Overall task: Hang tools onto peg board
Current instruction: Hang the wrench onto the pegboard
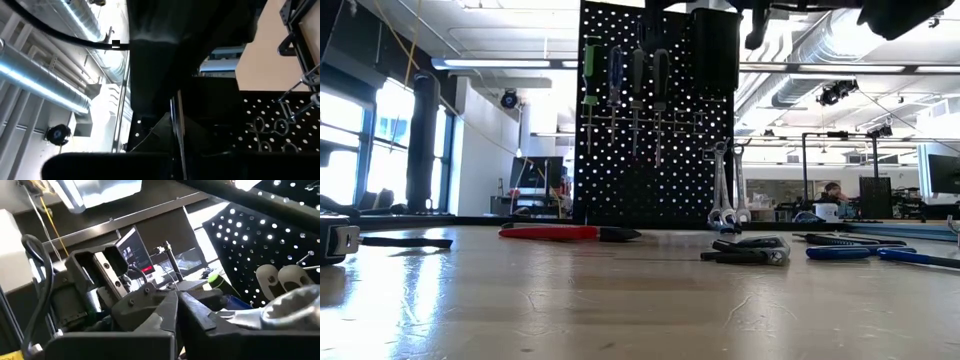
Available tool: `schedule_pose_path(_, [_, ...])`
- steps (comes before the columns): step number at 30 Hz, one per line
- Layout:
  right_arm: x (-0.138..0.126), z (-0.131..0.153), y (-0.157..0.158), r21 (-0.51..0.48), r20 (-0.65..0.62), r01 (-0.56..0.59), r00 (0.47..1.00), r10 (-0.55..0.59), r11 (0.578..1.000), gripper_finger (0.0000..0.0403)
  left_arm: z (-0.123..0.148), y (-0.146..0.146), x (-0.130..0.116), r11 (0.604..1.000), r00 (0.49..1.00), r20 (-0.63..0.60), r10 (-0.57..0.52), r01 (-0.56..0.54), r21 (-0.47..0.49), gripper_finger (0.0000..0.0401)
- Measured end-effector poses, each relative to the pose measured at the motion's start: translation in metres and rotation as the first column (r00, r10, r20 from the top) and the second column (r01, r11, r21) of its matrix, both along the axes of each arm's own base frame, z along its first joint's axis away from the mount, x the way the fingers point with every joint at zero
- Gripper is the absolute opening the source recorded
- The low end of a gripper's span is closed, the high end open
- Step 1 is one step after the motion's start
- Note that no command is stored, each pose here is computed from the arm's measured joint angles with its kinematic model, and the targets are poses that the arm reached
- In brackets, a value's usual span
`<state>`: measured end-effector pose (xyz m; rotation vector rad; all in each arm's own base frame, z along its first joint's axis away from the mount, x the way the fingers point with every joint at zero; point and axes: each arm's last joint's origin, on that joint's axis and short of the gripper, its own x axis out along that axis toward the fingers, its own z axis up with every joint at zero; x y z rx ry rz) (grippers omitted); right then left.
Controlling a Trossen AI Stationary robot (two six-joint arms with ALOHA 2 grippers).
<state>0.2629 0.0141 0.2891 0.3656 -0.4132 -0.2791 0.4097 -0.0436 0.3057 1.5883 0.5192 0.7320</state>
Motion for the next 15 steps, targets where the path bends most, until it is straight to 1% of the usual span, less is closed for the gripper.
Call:
schedule_pose_path(9, [-0.0008, 0.0019, 0.0001, -0.048, 0.005, 0.01, 1.0, -0.01, 0.999, 0.0, -0.0005, -0.0008, -0.0002, 1.0, 1.0, 0.002, 0.01, -0.01, -0.009, 0.0001])
schedule_pose_path(12, [-0.0008, 0.0019, 0.0, -0.059, 0.001, 0.014, 1.0, -0.014, 0.998, 0.0, -0.0008, -0.0008, -0.0004, 1.0, 1.0, -0.001, 0.019, -0.019, -0.011, 0.001])
schedule_pose_path(15, [-0.0008, 0.0025, 0.0002, -0.065, 0.005, 0.007, 1.0, -0.007, 0.998, 0.0, -0.0014, -0.0015, -0.0006, 0.999, 1.0, 0.001, 0.026, -0.026, -0.022, 0.0027])
